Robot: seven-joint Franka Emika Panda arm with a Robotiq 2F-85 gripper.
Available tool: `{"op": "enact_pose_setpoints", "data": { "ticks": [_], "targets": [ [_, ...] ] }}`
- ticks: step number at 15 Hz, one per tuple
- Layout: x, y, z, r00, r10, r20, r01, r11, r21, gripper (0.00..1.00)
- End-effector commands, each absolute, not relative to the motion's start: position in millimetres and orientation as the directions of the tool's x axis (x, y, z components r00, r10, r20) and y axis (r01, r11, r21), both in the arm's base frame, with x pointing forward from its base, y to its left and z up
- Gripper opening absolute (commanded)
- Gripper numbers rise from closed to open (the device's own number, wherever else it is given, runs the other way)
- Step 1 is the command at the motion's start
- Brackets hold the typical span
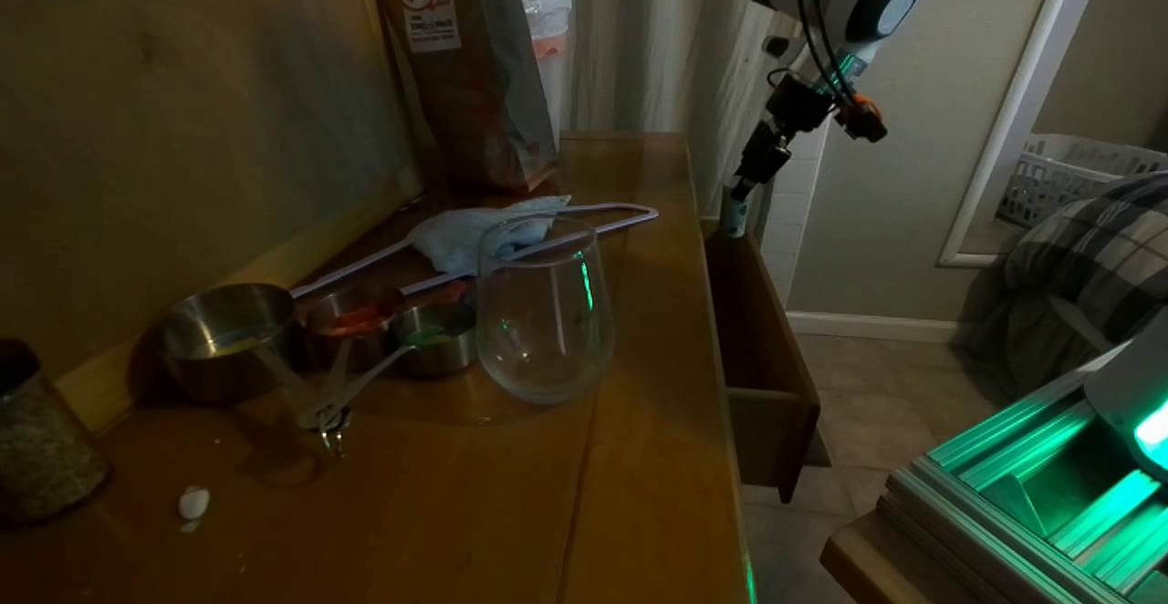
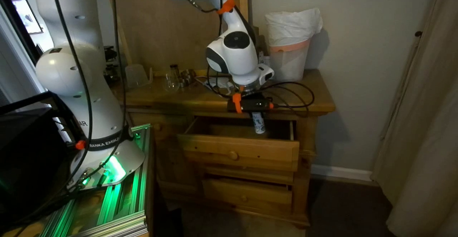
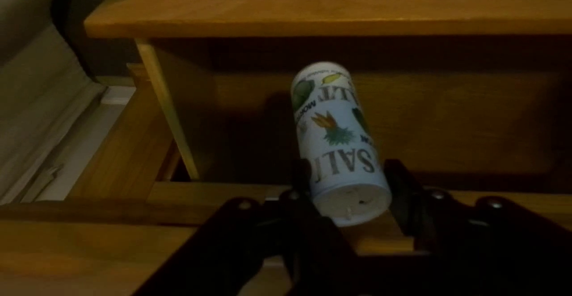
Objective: Open the top right drawer, remove the white container from the drawer, put it on the dresser and then close the drawer
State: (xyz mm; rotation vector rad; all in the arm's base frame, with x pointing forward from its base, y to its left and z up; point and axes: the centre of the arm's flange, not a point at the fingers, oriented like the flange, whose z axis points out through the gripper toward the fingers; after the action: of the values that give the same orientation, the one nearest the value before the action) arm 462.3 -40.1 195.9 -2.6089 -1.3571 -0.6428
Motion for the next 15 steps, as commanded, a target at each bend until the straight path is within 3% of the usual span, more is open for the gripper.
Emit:
{"op": "enact_pose_setpoints", "data": {
  "ticks": [1,11,12,15],
  "targets": [
    [435.8,-23.6,258.3,0.496,0.767,0.408,0.805,-0.582,0.114,0.20],
    [420.9,39.6,333.1,0.444,0.823,0.354,0.814,-0.536,0.226,0.20],
    [429.0,24.0,298.8,0.444,0.816,0.370,0.813,-0.540,0.215,0.45],
    [427.1,36.8,306.3,0.437,0.820,0.370,0.816,-0.534,0.221,0.45]
  ]
}}
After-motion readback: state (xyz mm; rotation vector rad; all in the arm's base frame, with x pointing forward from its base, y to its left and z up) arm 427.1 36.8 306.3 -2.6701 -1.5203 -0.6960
